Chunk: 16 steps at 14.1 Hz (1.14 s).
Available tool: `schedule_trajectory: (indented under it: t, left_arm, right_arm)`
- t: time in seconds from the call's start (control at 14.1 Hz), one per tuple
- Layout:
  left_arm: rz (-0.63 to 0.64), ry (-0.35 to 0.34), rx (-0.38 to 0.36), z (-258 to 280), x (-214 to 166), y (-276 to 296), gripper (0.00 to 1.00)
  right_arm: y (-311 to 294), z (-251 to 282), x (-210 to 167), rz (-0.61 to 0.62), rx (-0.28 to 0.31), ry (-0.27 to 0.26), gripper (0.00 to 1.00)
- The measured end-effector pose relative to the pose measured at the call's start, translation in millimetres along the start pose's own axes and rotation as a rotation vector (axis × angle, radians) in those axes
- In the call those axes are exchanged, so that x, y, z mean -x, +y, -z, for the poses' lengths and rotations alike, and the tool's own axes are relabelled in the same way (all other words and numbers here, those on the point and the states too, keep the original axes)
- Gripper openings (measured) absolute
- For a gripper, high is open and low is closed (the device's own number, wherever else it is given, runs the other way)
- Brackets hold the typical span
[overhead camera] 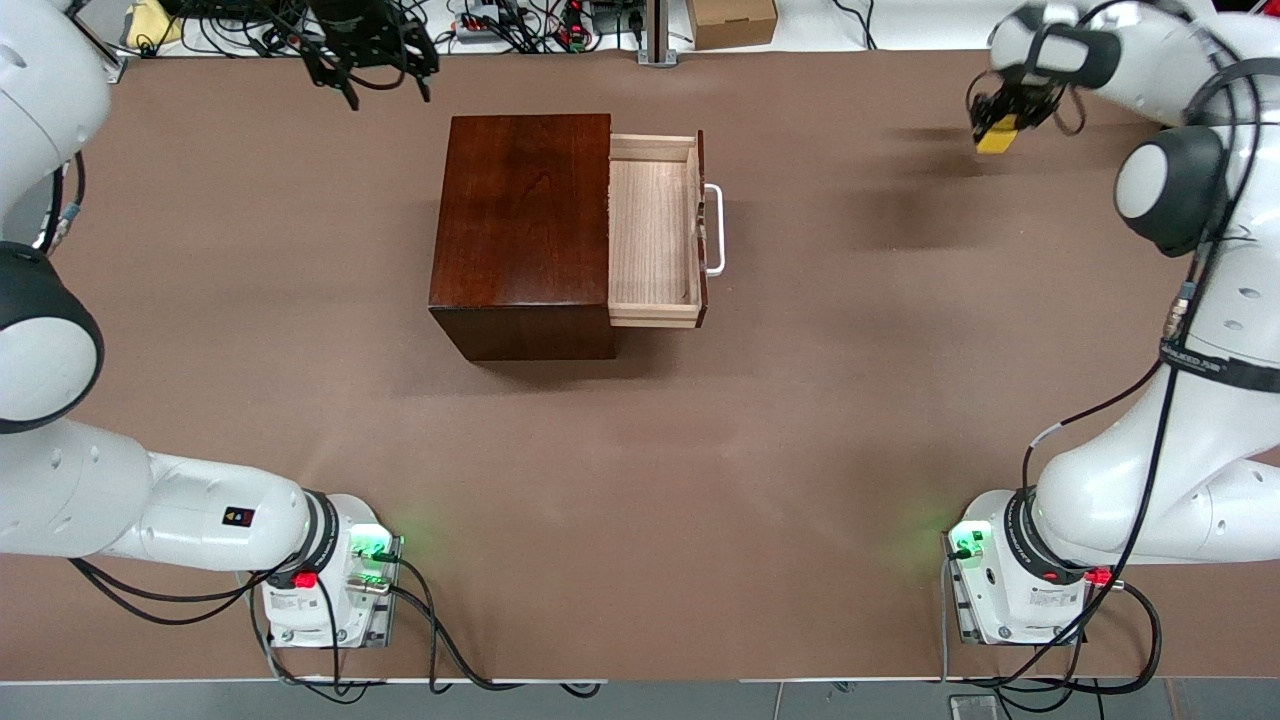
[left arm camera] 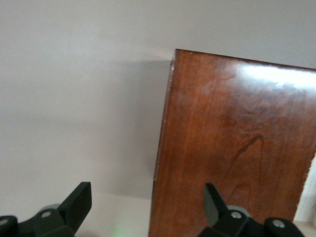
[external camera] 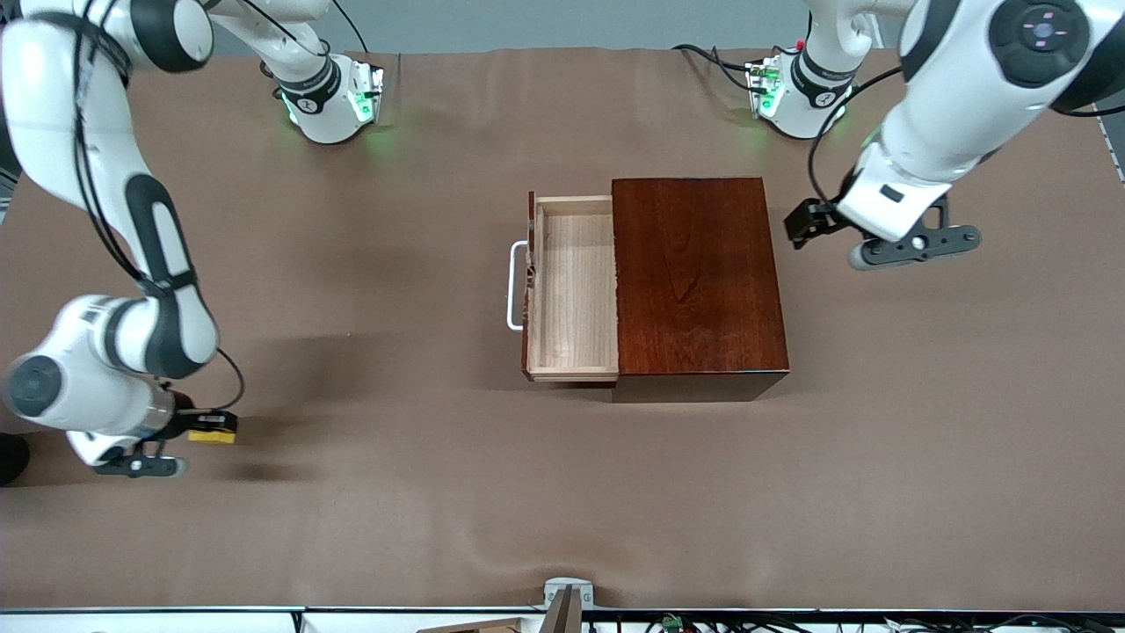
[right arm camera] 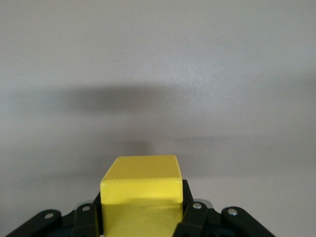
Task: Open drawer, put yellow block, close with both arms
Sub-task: 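Carry the yellow cube with the right gripper over the open drawer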
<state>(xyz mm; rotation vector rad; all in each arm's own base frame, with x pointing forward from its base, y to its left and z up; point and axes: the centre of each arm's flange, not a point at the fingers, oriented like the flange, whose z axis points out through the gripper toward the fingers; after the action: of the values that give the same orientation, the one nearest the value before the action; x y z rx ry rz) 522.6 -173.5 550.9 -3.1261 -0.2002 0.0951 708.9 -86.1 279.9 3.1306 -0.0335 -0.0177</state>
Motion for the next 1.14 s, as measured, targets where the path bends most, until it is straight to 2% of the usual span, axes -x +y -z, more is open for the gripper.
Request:
schedule_trajectory:
  t: [0.14,0.35,0.5,0.64,0.78,0.92,1.14]
  left_arm:
    - [-0.027,-0.009,0.0,2,-3,-15,1.0]
    - [-0.06,-0.029,0.003,3,-8,-36,1.0]
    - [-0.061,-0.046,0.005,3,-10,-49,1.0]
    - [-0.063,-0.044,0.007,6,-11,-56,1.0]
    - [-0.071,-0.036,0.009,10,-10,-58,1.0]
    - [-0.072,-0.026,0.012,15,-11,-60,1.0]
    - [-0.114,-0.017,0.017,20,-15,-70,1.0]
  right_arm:
    - [-1,81,13,0.035,-0.009,-0.017,0.56]
    - [-8,189,54,0.056,-0.026,-0.056,0.56]
    - [-17,229,77,0.065,-0.035,-0.09,0.56]
    - [-42,245,89,0.051,-0.038,-0.12,0.56]
    - [-94,249,92,0.017,-0.031,-0.128,0.56]
    - [-172,250,99,-0.042,-0.017,-0.127,0.56]
    - [-311,257,131,-0.137,-0.01,-0.087,0.56]
